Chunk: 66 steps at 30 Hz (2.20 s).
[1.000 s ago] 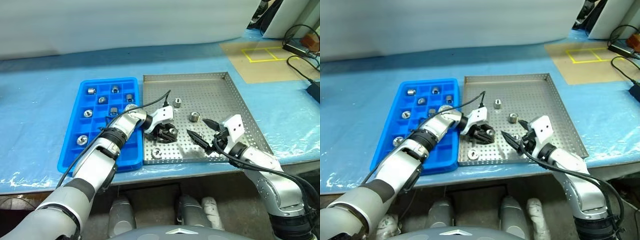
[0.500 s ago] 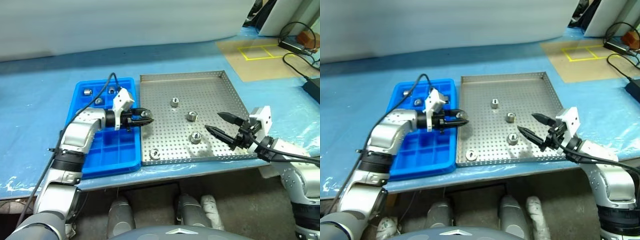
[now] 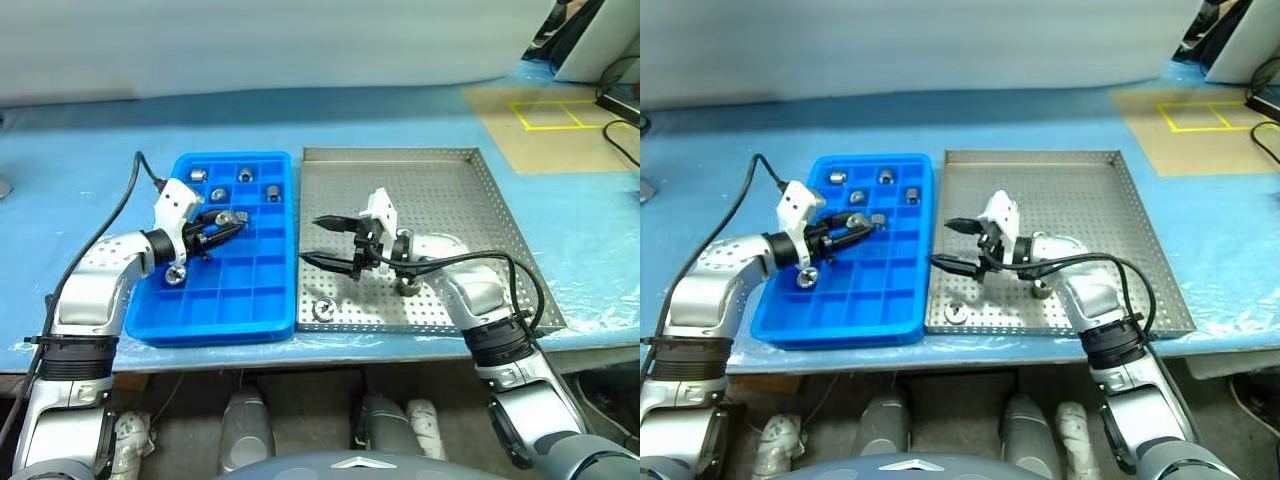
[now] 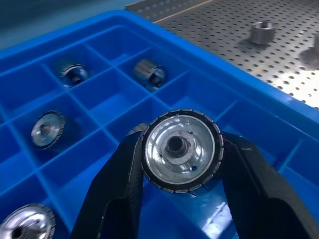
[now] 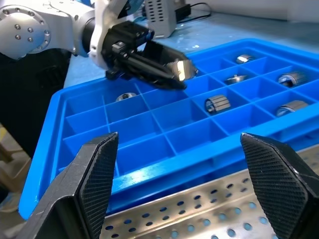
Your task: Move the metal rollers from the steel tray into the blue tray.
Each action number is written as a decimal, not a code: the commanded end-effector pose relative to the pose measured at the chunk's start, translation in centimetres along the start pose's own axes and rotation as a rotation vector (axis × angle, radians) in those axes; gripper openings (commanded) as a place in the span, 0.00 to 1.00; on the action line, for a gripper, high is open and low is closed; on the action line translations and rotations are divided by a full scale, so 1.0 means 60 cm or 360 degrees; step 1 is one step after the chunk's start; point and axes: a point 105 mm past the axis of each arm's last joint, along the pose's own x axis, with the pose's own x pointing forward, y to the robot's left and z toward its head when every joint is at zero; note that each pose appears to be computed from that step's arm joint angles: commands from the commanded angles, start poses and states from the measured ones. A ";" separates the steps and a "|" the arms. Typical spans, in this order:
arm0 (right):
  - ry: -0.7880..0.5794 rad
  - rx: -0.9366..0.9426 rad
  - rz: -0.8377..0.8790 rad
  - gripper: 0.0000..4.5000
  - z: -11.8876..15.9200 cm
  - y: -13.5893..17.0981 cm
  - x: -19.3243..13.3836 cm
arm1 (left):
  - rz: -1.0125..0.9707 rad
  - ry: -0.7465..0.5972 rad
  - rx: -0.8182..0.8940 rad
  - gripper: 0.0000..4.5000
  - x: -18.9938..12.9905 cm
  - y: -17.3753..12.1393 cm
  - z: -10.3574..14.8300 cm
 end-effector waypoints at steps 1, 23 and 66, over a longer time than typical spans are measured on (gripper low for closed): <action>-0.0055 -0.0095 0.0046 0.91 0.022 0.000 0.004 | 0.0077 -0.0054 0.0044 0.42 -0.008 0.002 0.008; 0.0002 -0.0129 -0.0086 0.91 0.032 -0.012 -0.020 | 0.0164 0.0129 0.0037 0.49 -0.009 0.017 -0.054; 0.0100 -0.0075 -0.1159 0.91 0.028 -0.027 -0.287 | -0.1515 0.0057 0.0469 0.77 0.265 -0.353 0.036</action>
